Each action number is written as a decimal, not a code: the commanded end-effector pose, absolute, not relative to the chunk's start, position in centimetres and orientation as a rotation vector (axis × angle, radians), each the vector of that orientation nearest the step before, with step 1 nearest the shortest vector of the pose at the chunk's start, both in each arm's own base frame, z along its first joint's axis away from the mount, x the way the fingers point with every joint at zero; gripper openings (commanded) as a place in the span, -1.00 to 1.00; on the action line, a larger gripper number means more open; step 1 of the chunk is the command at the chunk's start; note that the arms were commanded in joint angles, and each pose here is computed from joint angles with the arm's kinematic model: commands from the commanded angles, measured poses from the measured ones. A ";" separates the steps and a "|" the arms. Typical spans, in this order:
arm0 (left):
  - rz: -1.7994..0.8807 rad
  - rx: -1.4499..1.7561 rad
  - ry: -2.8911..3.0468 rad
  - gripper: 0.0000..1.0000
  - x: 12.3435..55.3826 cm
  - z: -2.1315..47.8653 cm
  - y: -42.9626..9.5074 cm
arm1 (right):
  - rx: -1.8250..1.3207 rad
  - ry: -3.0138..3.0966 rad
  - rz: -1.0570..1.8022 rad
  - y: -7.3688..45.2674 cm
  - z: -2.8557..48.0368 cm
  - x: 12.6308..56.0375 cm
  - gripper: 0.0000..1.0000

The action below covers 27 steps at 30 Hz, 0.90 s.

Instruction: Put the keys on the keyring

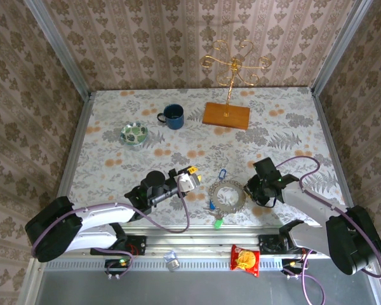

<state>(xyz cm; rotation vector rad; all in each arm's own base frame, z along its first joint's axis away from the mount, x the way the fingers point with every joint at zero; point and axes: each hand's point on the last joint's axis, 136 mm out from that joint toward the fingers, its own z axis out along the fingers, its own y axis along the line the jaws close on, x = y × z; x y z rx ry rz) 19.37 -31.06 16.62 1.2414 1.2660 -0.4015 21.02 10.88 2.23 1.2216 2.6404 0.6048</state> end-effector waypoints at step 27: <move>-0.316 0.895 1.329 -0.51 24.0 25.1 -26.7 | -0.224 2.323 0.782 16.4 21.5 25.6 -1.00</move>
